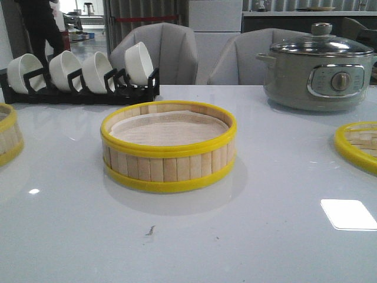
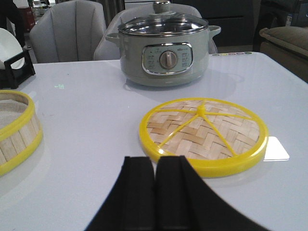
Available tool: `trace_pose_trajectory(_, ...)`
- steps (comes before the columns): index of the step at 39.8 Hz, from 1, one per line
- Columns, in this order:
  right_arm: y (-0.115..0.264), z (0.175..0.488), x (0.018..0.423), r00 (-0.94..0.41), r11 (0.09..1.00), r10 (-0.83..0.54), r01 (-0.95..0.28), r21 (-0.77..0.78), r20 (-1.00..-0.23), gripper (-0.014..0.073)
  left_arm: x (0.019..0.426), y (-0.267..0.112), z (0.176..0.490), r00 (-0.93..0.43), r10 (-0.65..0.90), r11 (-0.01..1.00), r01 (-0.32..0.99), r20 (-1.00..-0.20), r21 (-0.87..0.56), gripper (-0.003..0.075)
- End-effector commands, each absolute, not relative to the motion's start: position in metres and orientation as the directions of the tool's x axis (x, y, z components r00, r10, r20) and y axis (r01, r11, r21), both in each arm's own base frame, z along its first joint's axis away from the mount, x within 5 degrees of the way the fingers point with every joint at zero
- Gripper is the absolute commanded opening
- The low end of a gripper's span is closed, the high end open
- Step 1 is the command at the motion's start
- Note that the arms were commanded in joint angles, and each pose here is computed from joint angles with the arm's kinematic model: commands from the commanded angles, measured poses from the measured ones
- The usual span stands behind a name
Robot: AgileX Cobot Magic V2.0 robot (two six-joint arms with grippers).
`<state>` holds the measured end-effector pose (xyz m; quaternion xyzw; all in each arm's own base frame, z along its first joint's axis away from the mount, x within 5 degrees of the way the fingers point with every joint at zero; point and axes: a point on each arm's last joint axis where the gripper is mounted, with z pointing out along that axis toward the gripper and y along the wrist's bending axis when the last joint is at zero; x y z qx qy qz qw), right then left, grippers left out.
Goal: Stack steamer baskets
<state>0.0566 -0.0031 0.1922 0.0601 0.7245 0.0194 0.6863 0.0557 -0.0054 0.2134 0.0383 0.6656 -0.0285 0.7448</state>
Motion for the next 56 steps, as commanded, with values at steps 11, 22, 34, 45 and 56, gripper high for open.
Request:
trace_pose_trajectory(11,-0.003,0.206,0.054,0.072,0.993,0.100,0.052,0.104,-0.992,0.0046,0.053,-0.006,0.222,0.209,-0.001,0.995,0.097,-0.978,0.019,0.0094)
trace_pose_trajectory(22,-0.003,0.206,0.054,0.072,0.993,0.100,0.052,0.104,-0.992,0.0046,0.052,-0.005,0.225,0.218,-0.047,0.994,0.102,-0.975,-0.026,0.0094)
trace_pose_trajectory(34,-0.003,0.206,0.054,0.072,0.993,0.100,0.052,0.104,-0.992,0.0046,0.060,-0.007,0.328,0.045,-0.066,0.992,0.111,-0.997,-0.060,0.0094)
trace_pose_trajectory(45,-0.003,0.206,0.054,0.072,0.993,0.100,0.052,0.104,-0.992,0.0046,0.132,-0.012,0.450,-0.239,0.018,0.996,0.084,-0.971,-0.002,0.0094)
trace_pose_trajectory(56,-0.003,0.206,0.054,0.072,0.993,0.100,0.052,0.104,-0.992,0.0046,0.181,-0.017,0.448,-0.487,0.040,0.997,0.076,-0.873,0.004,0.0094)
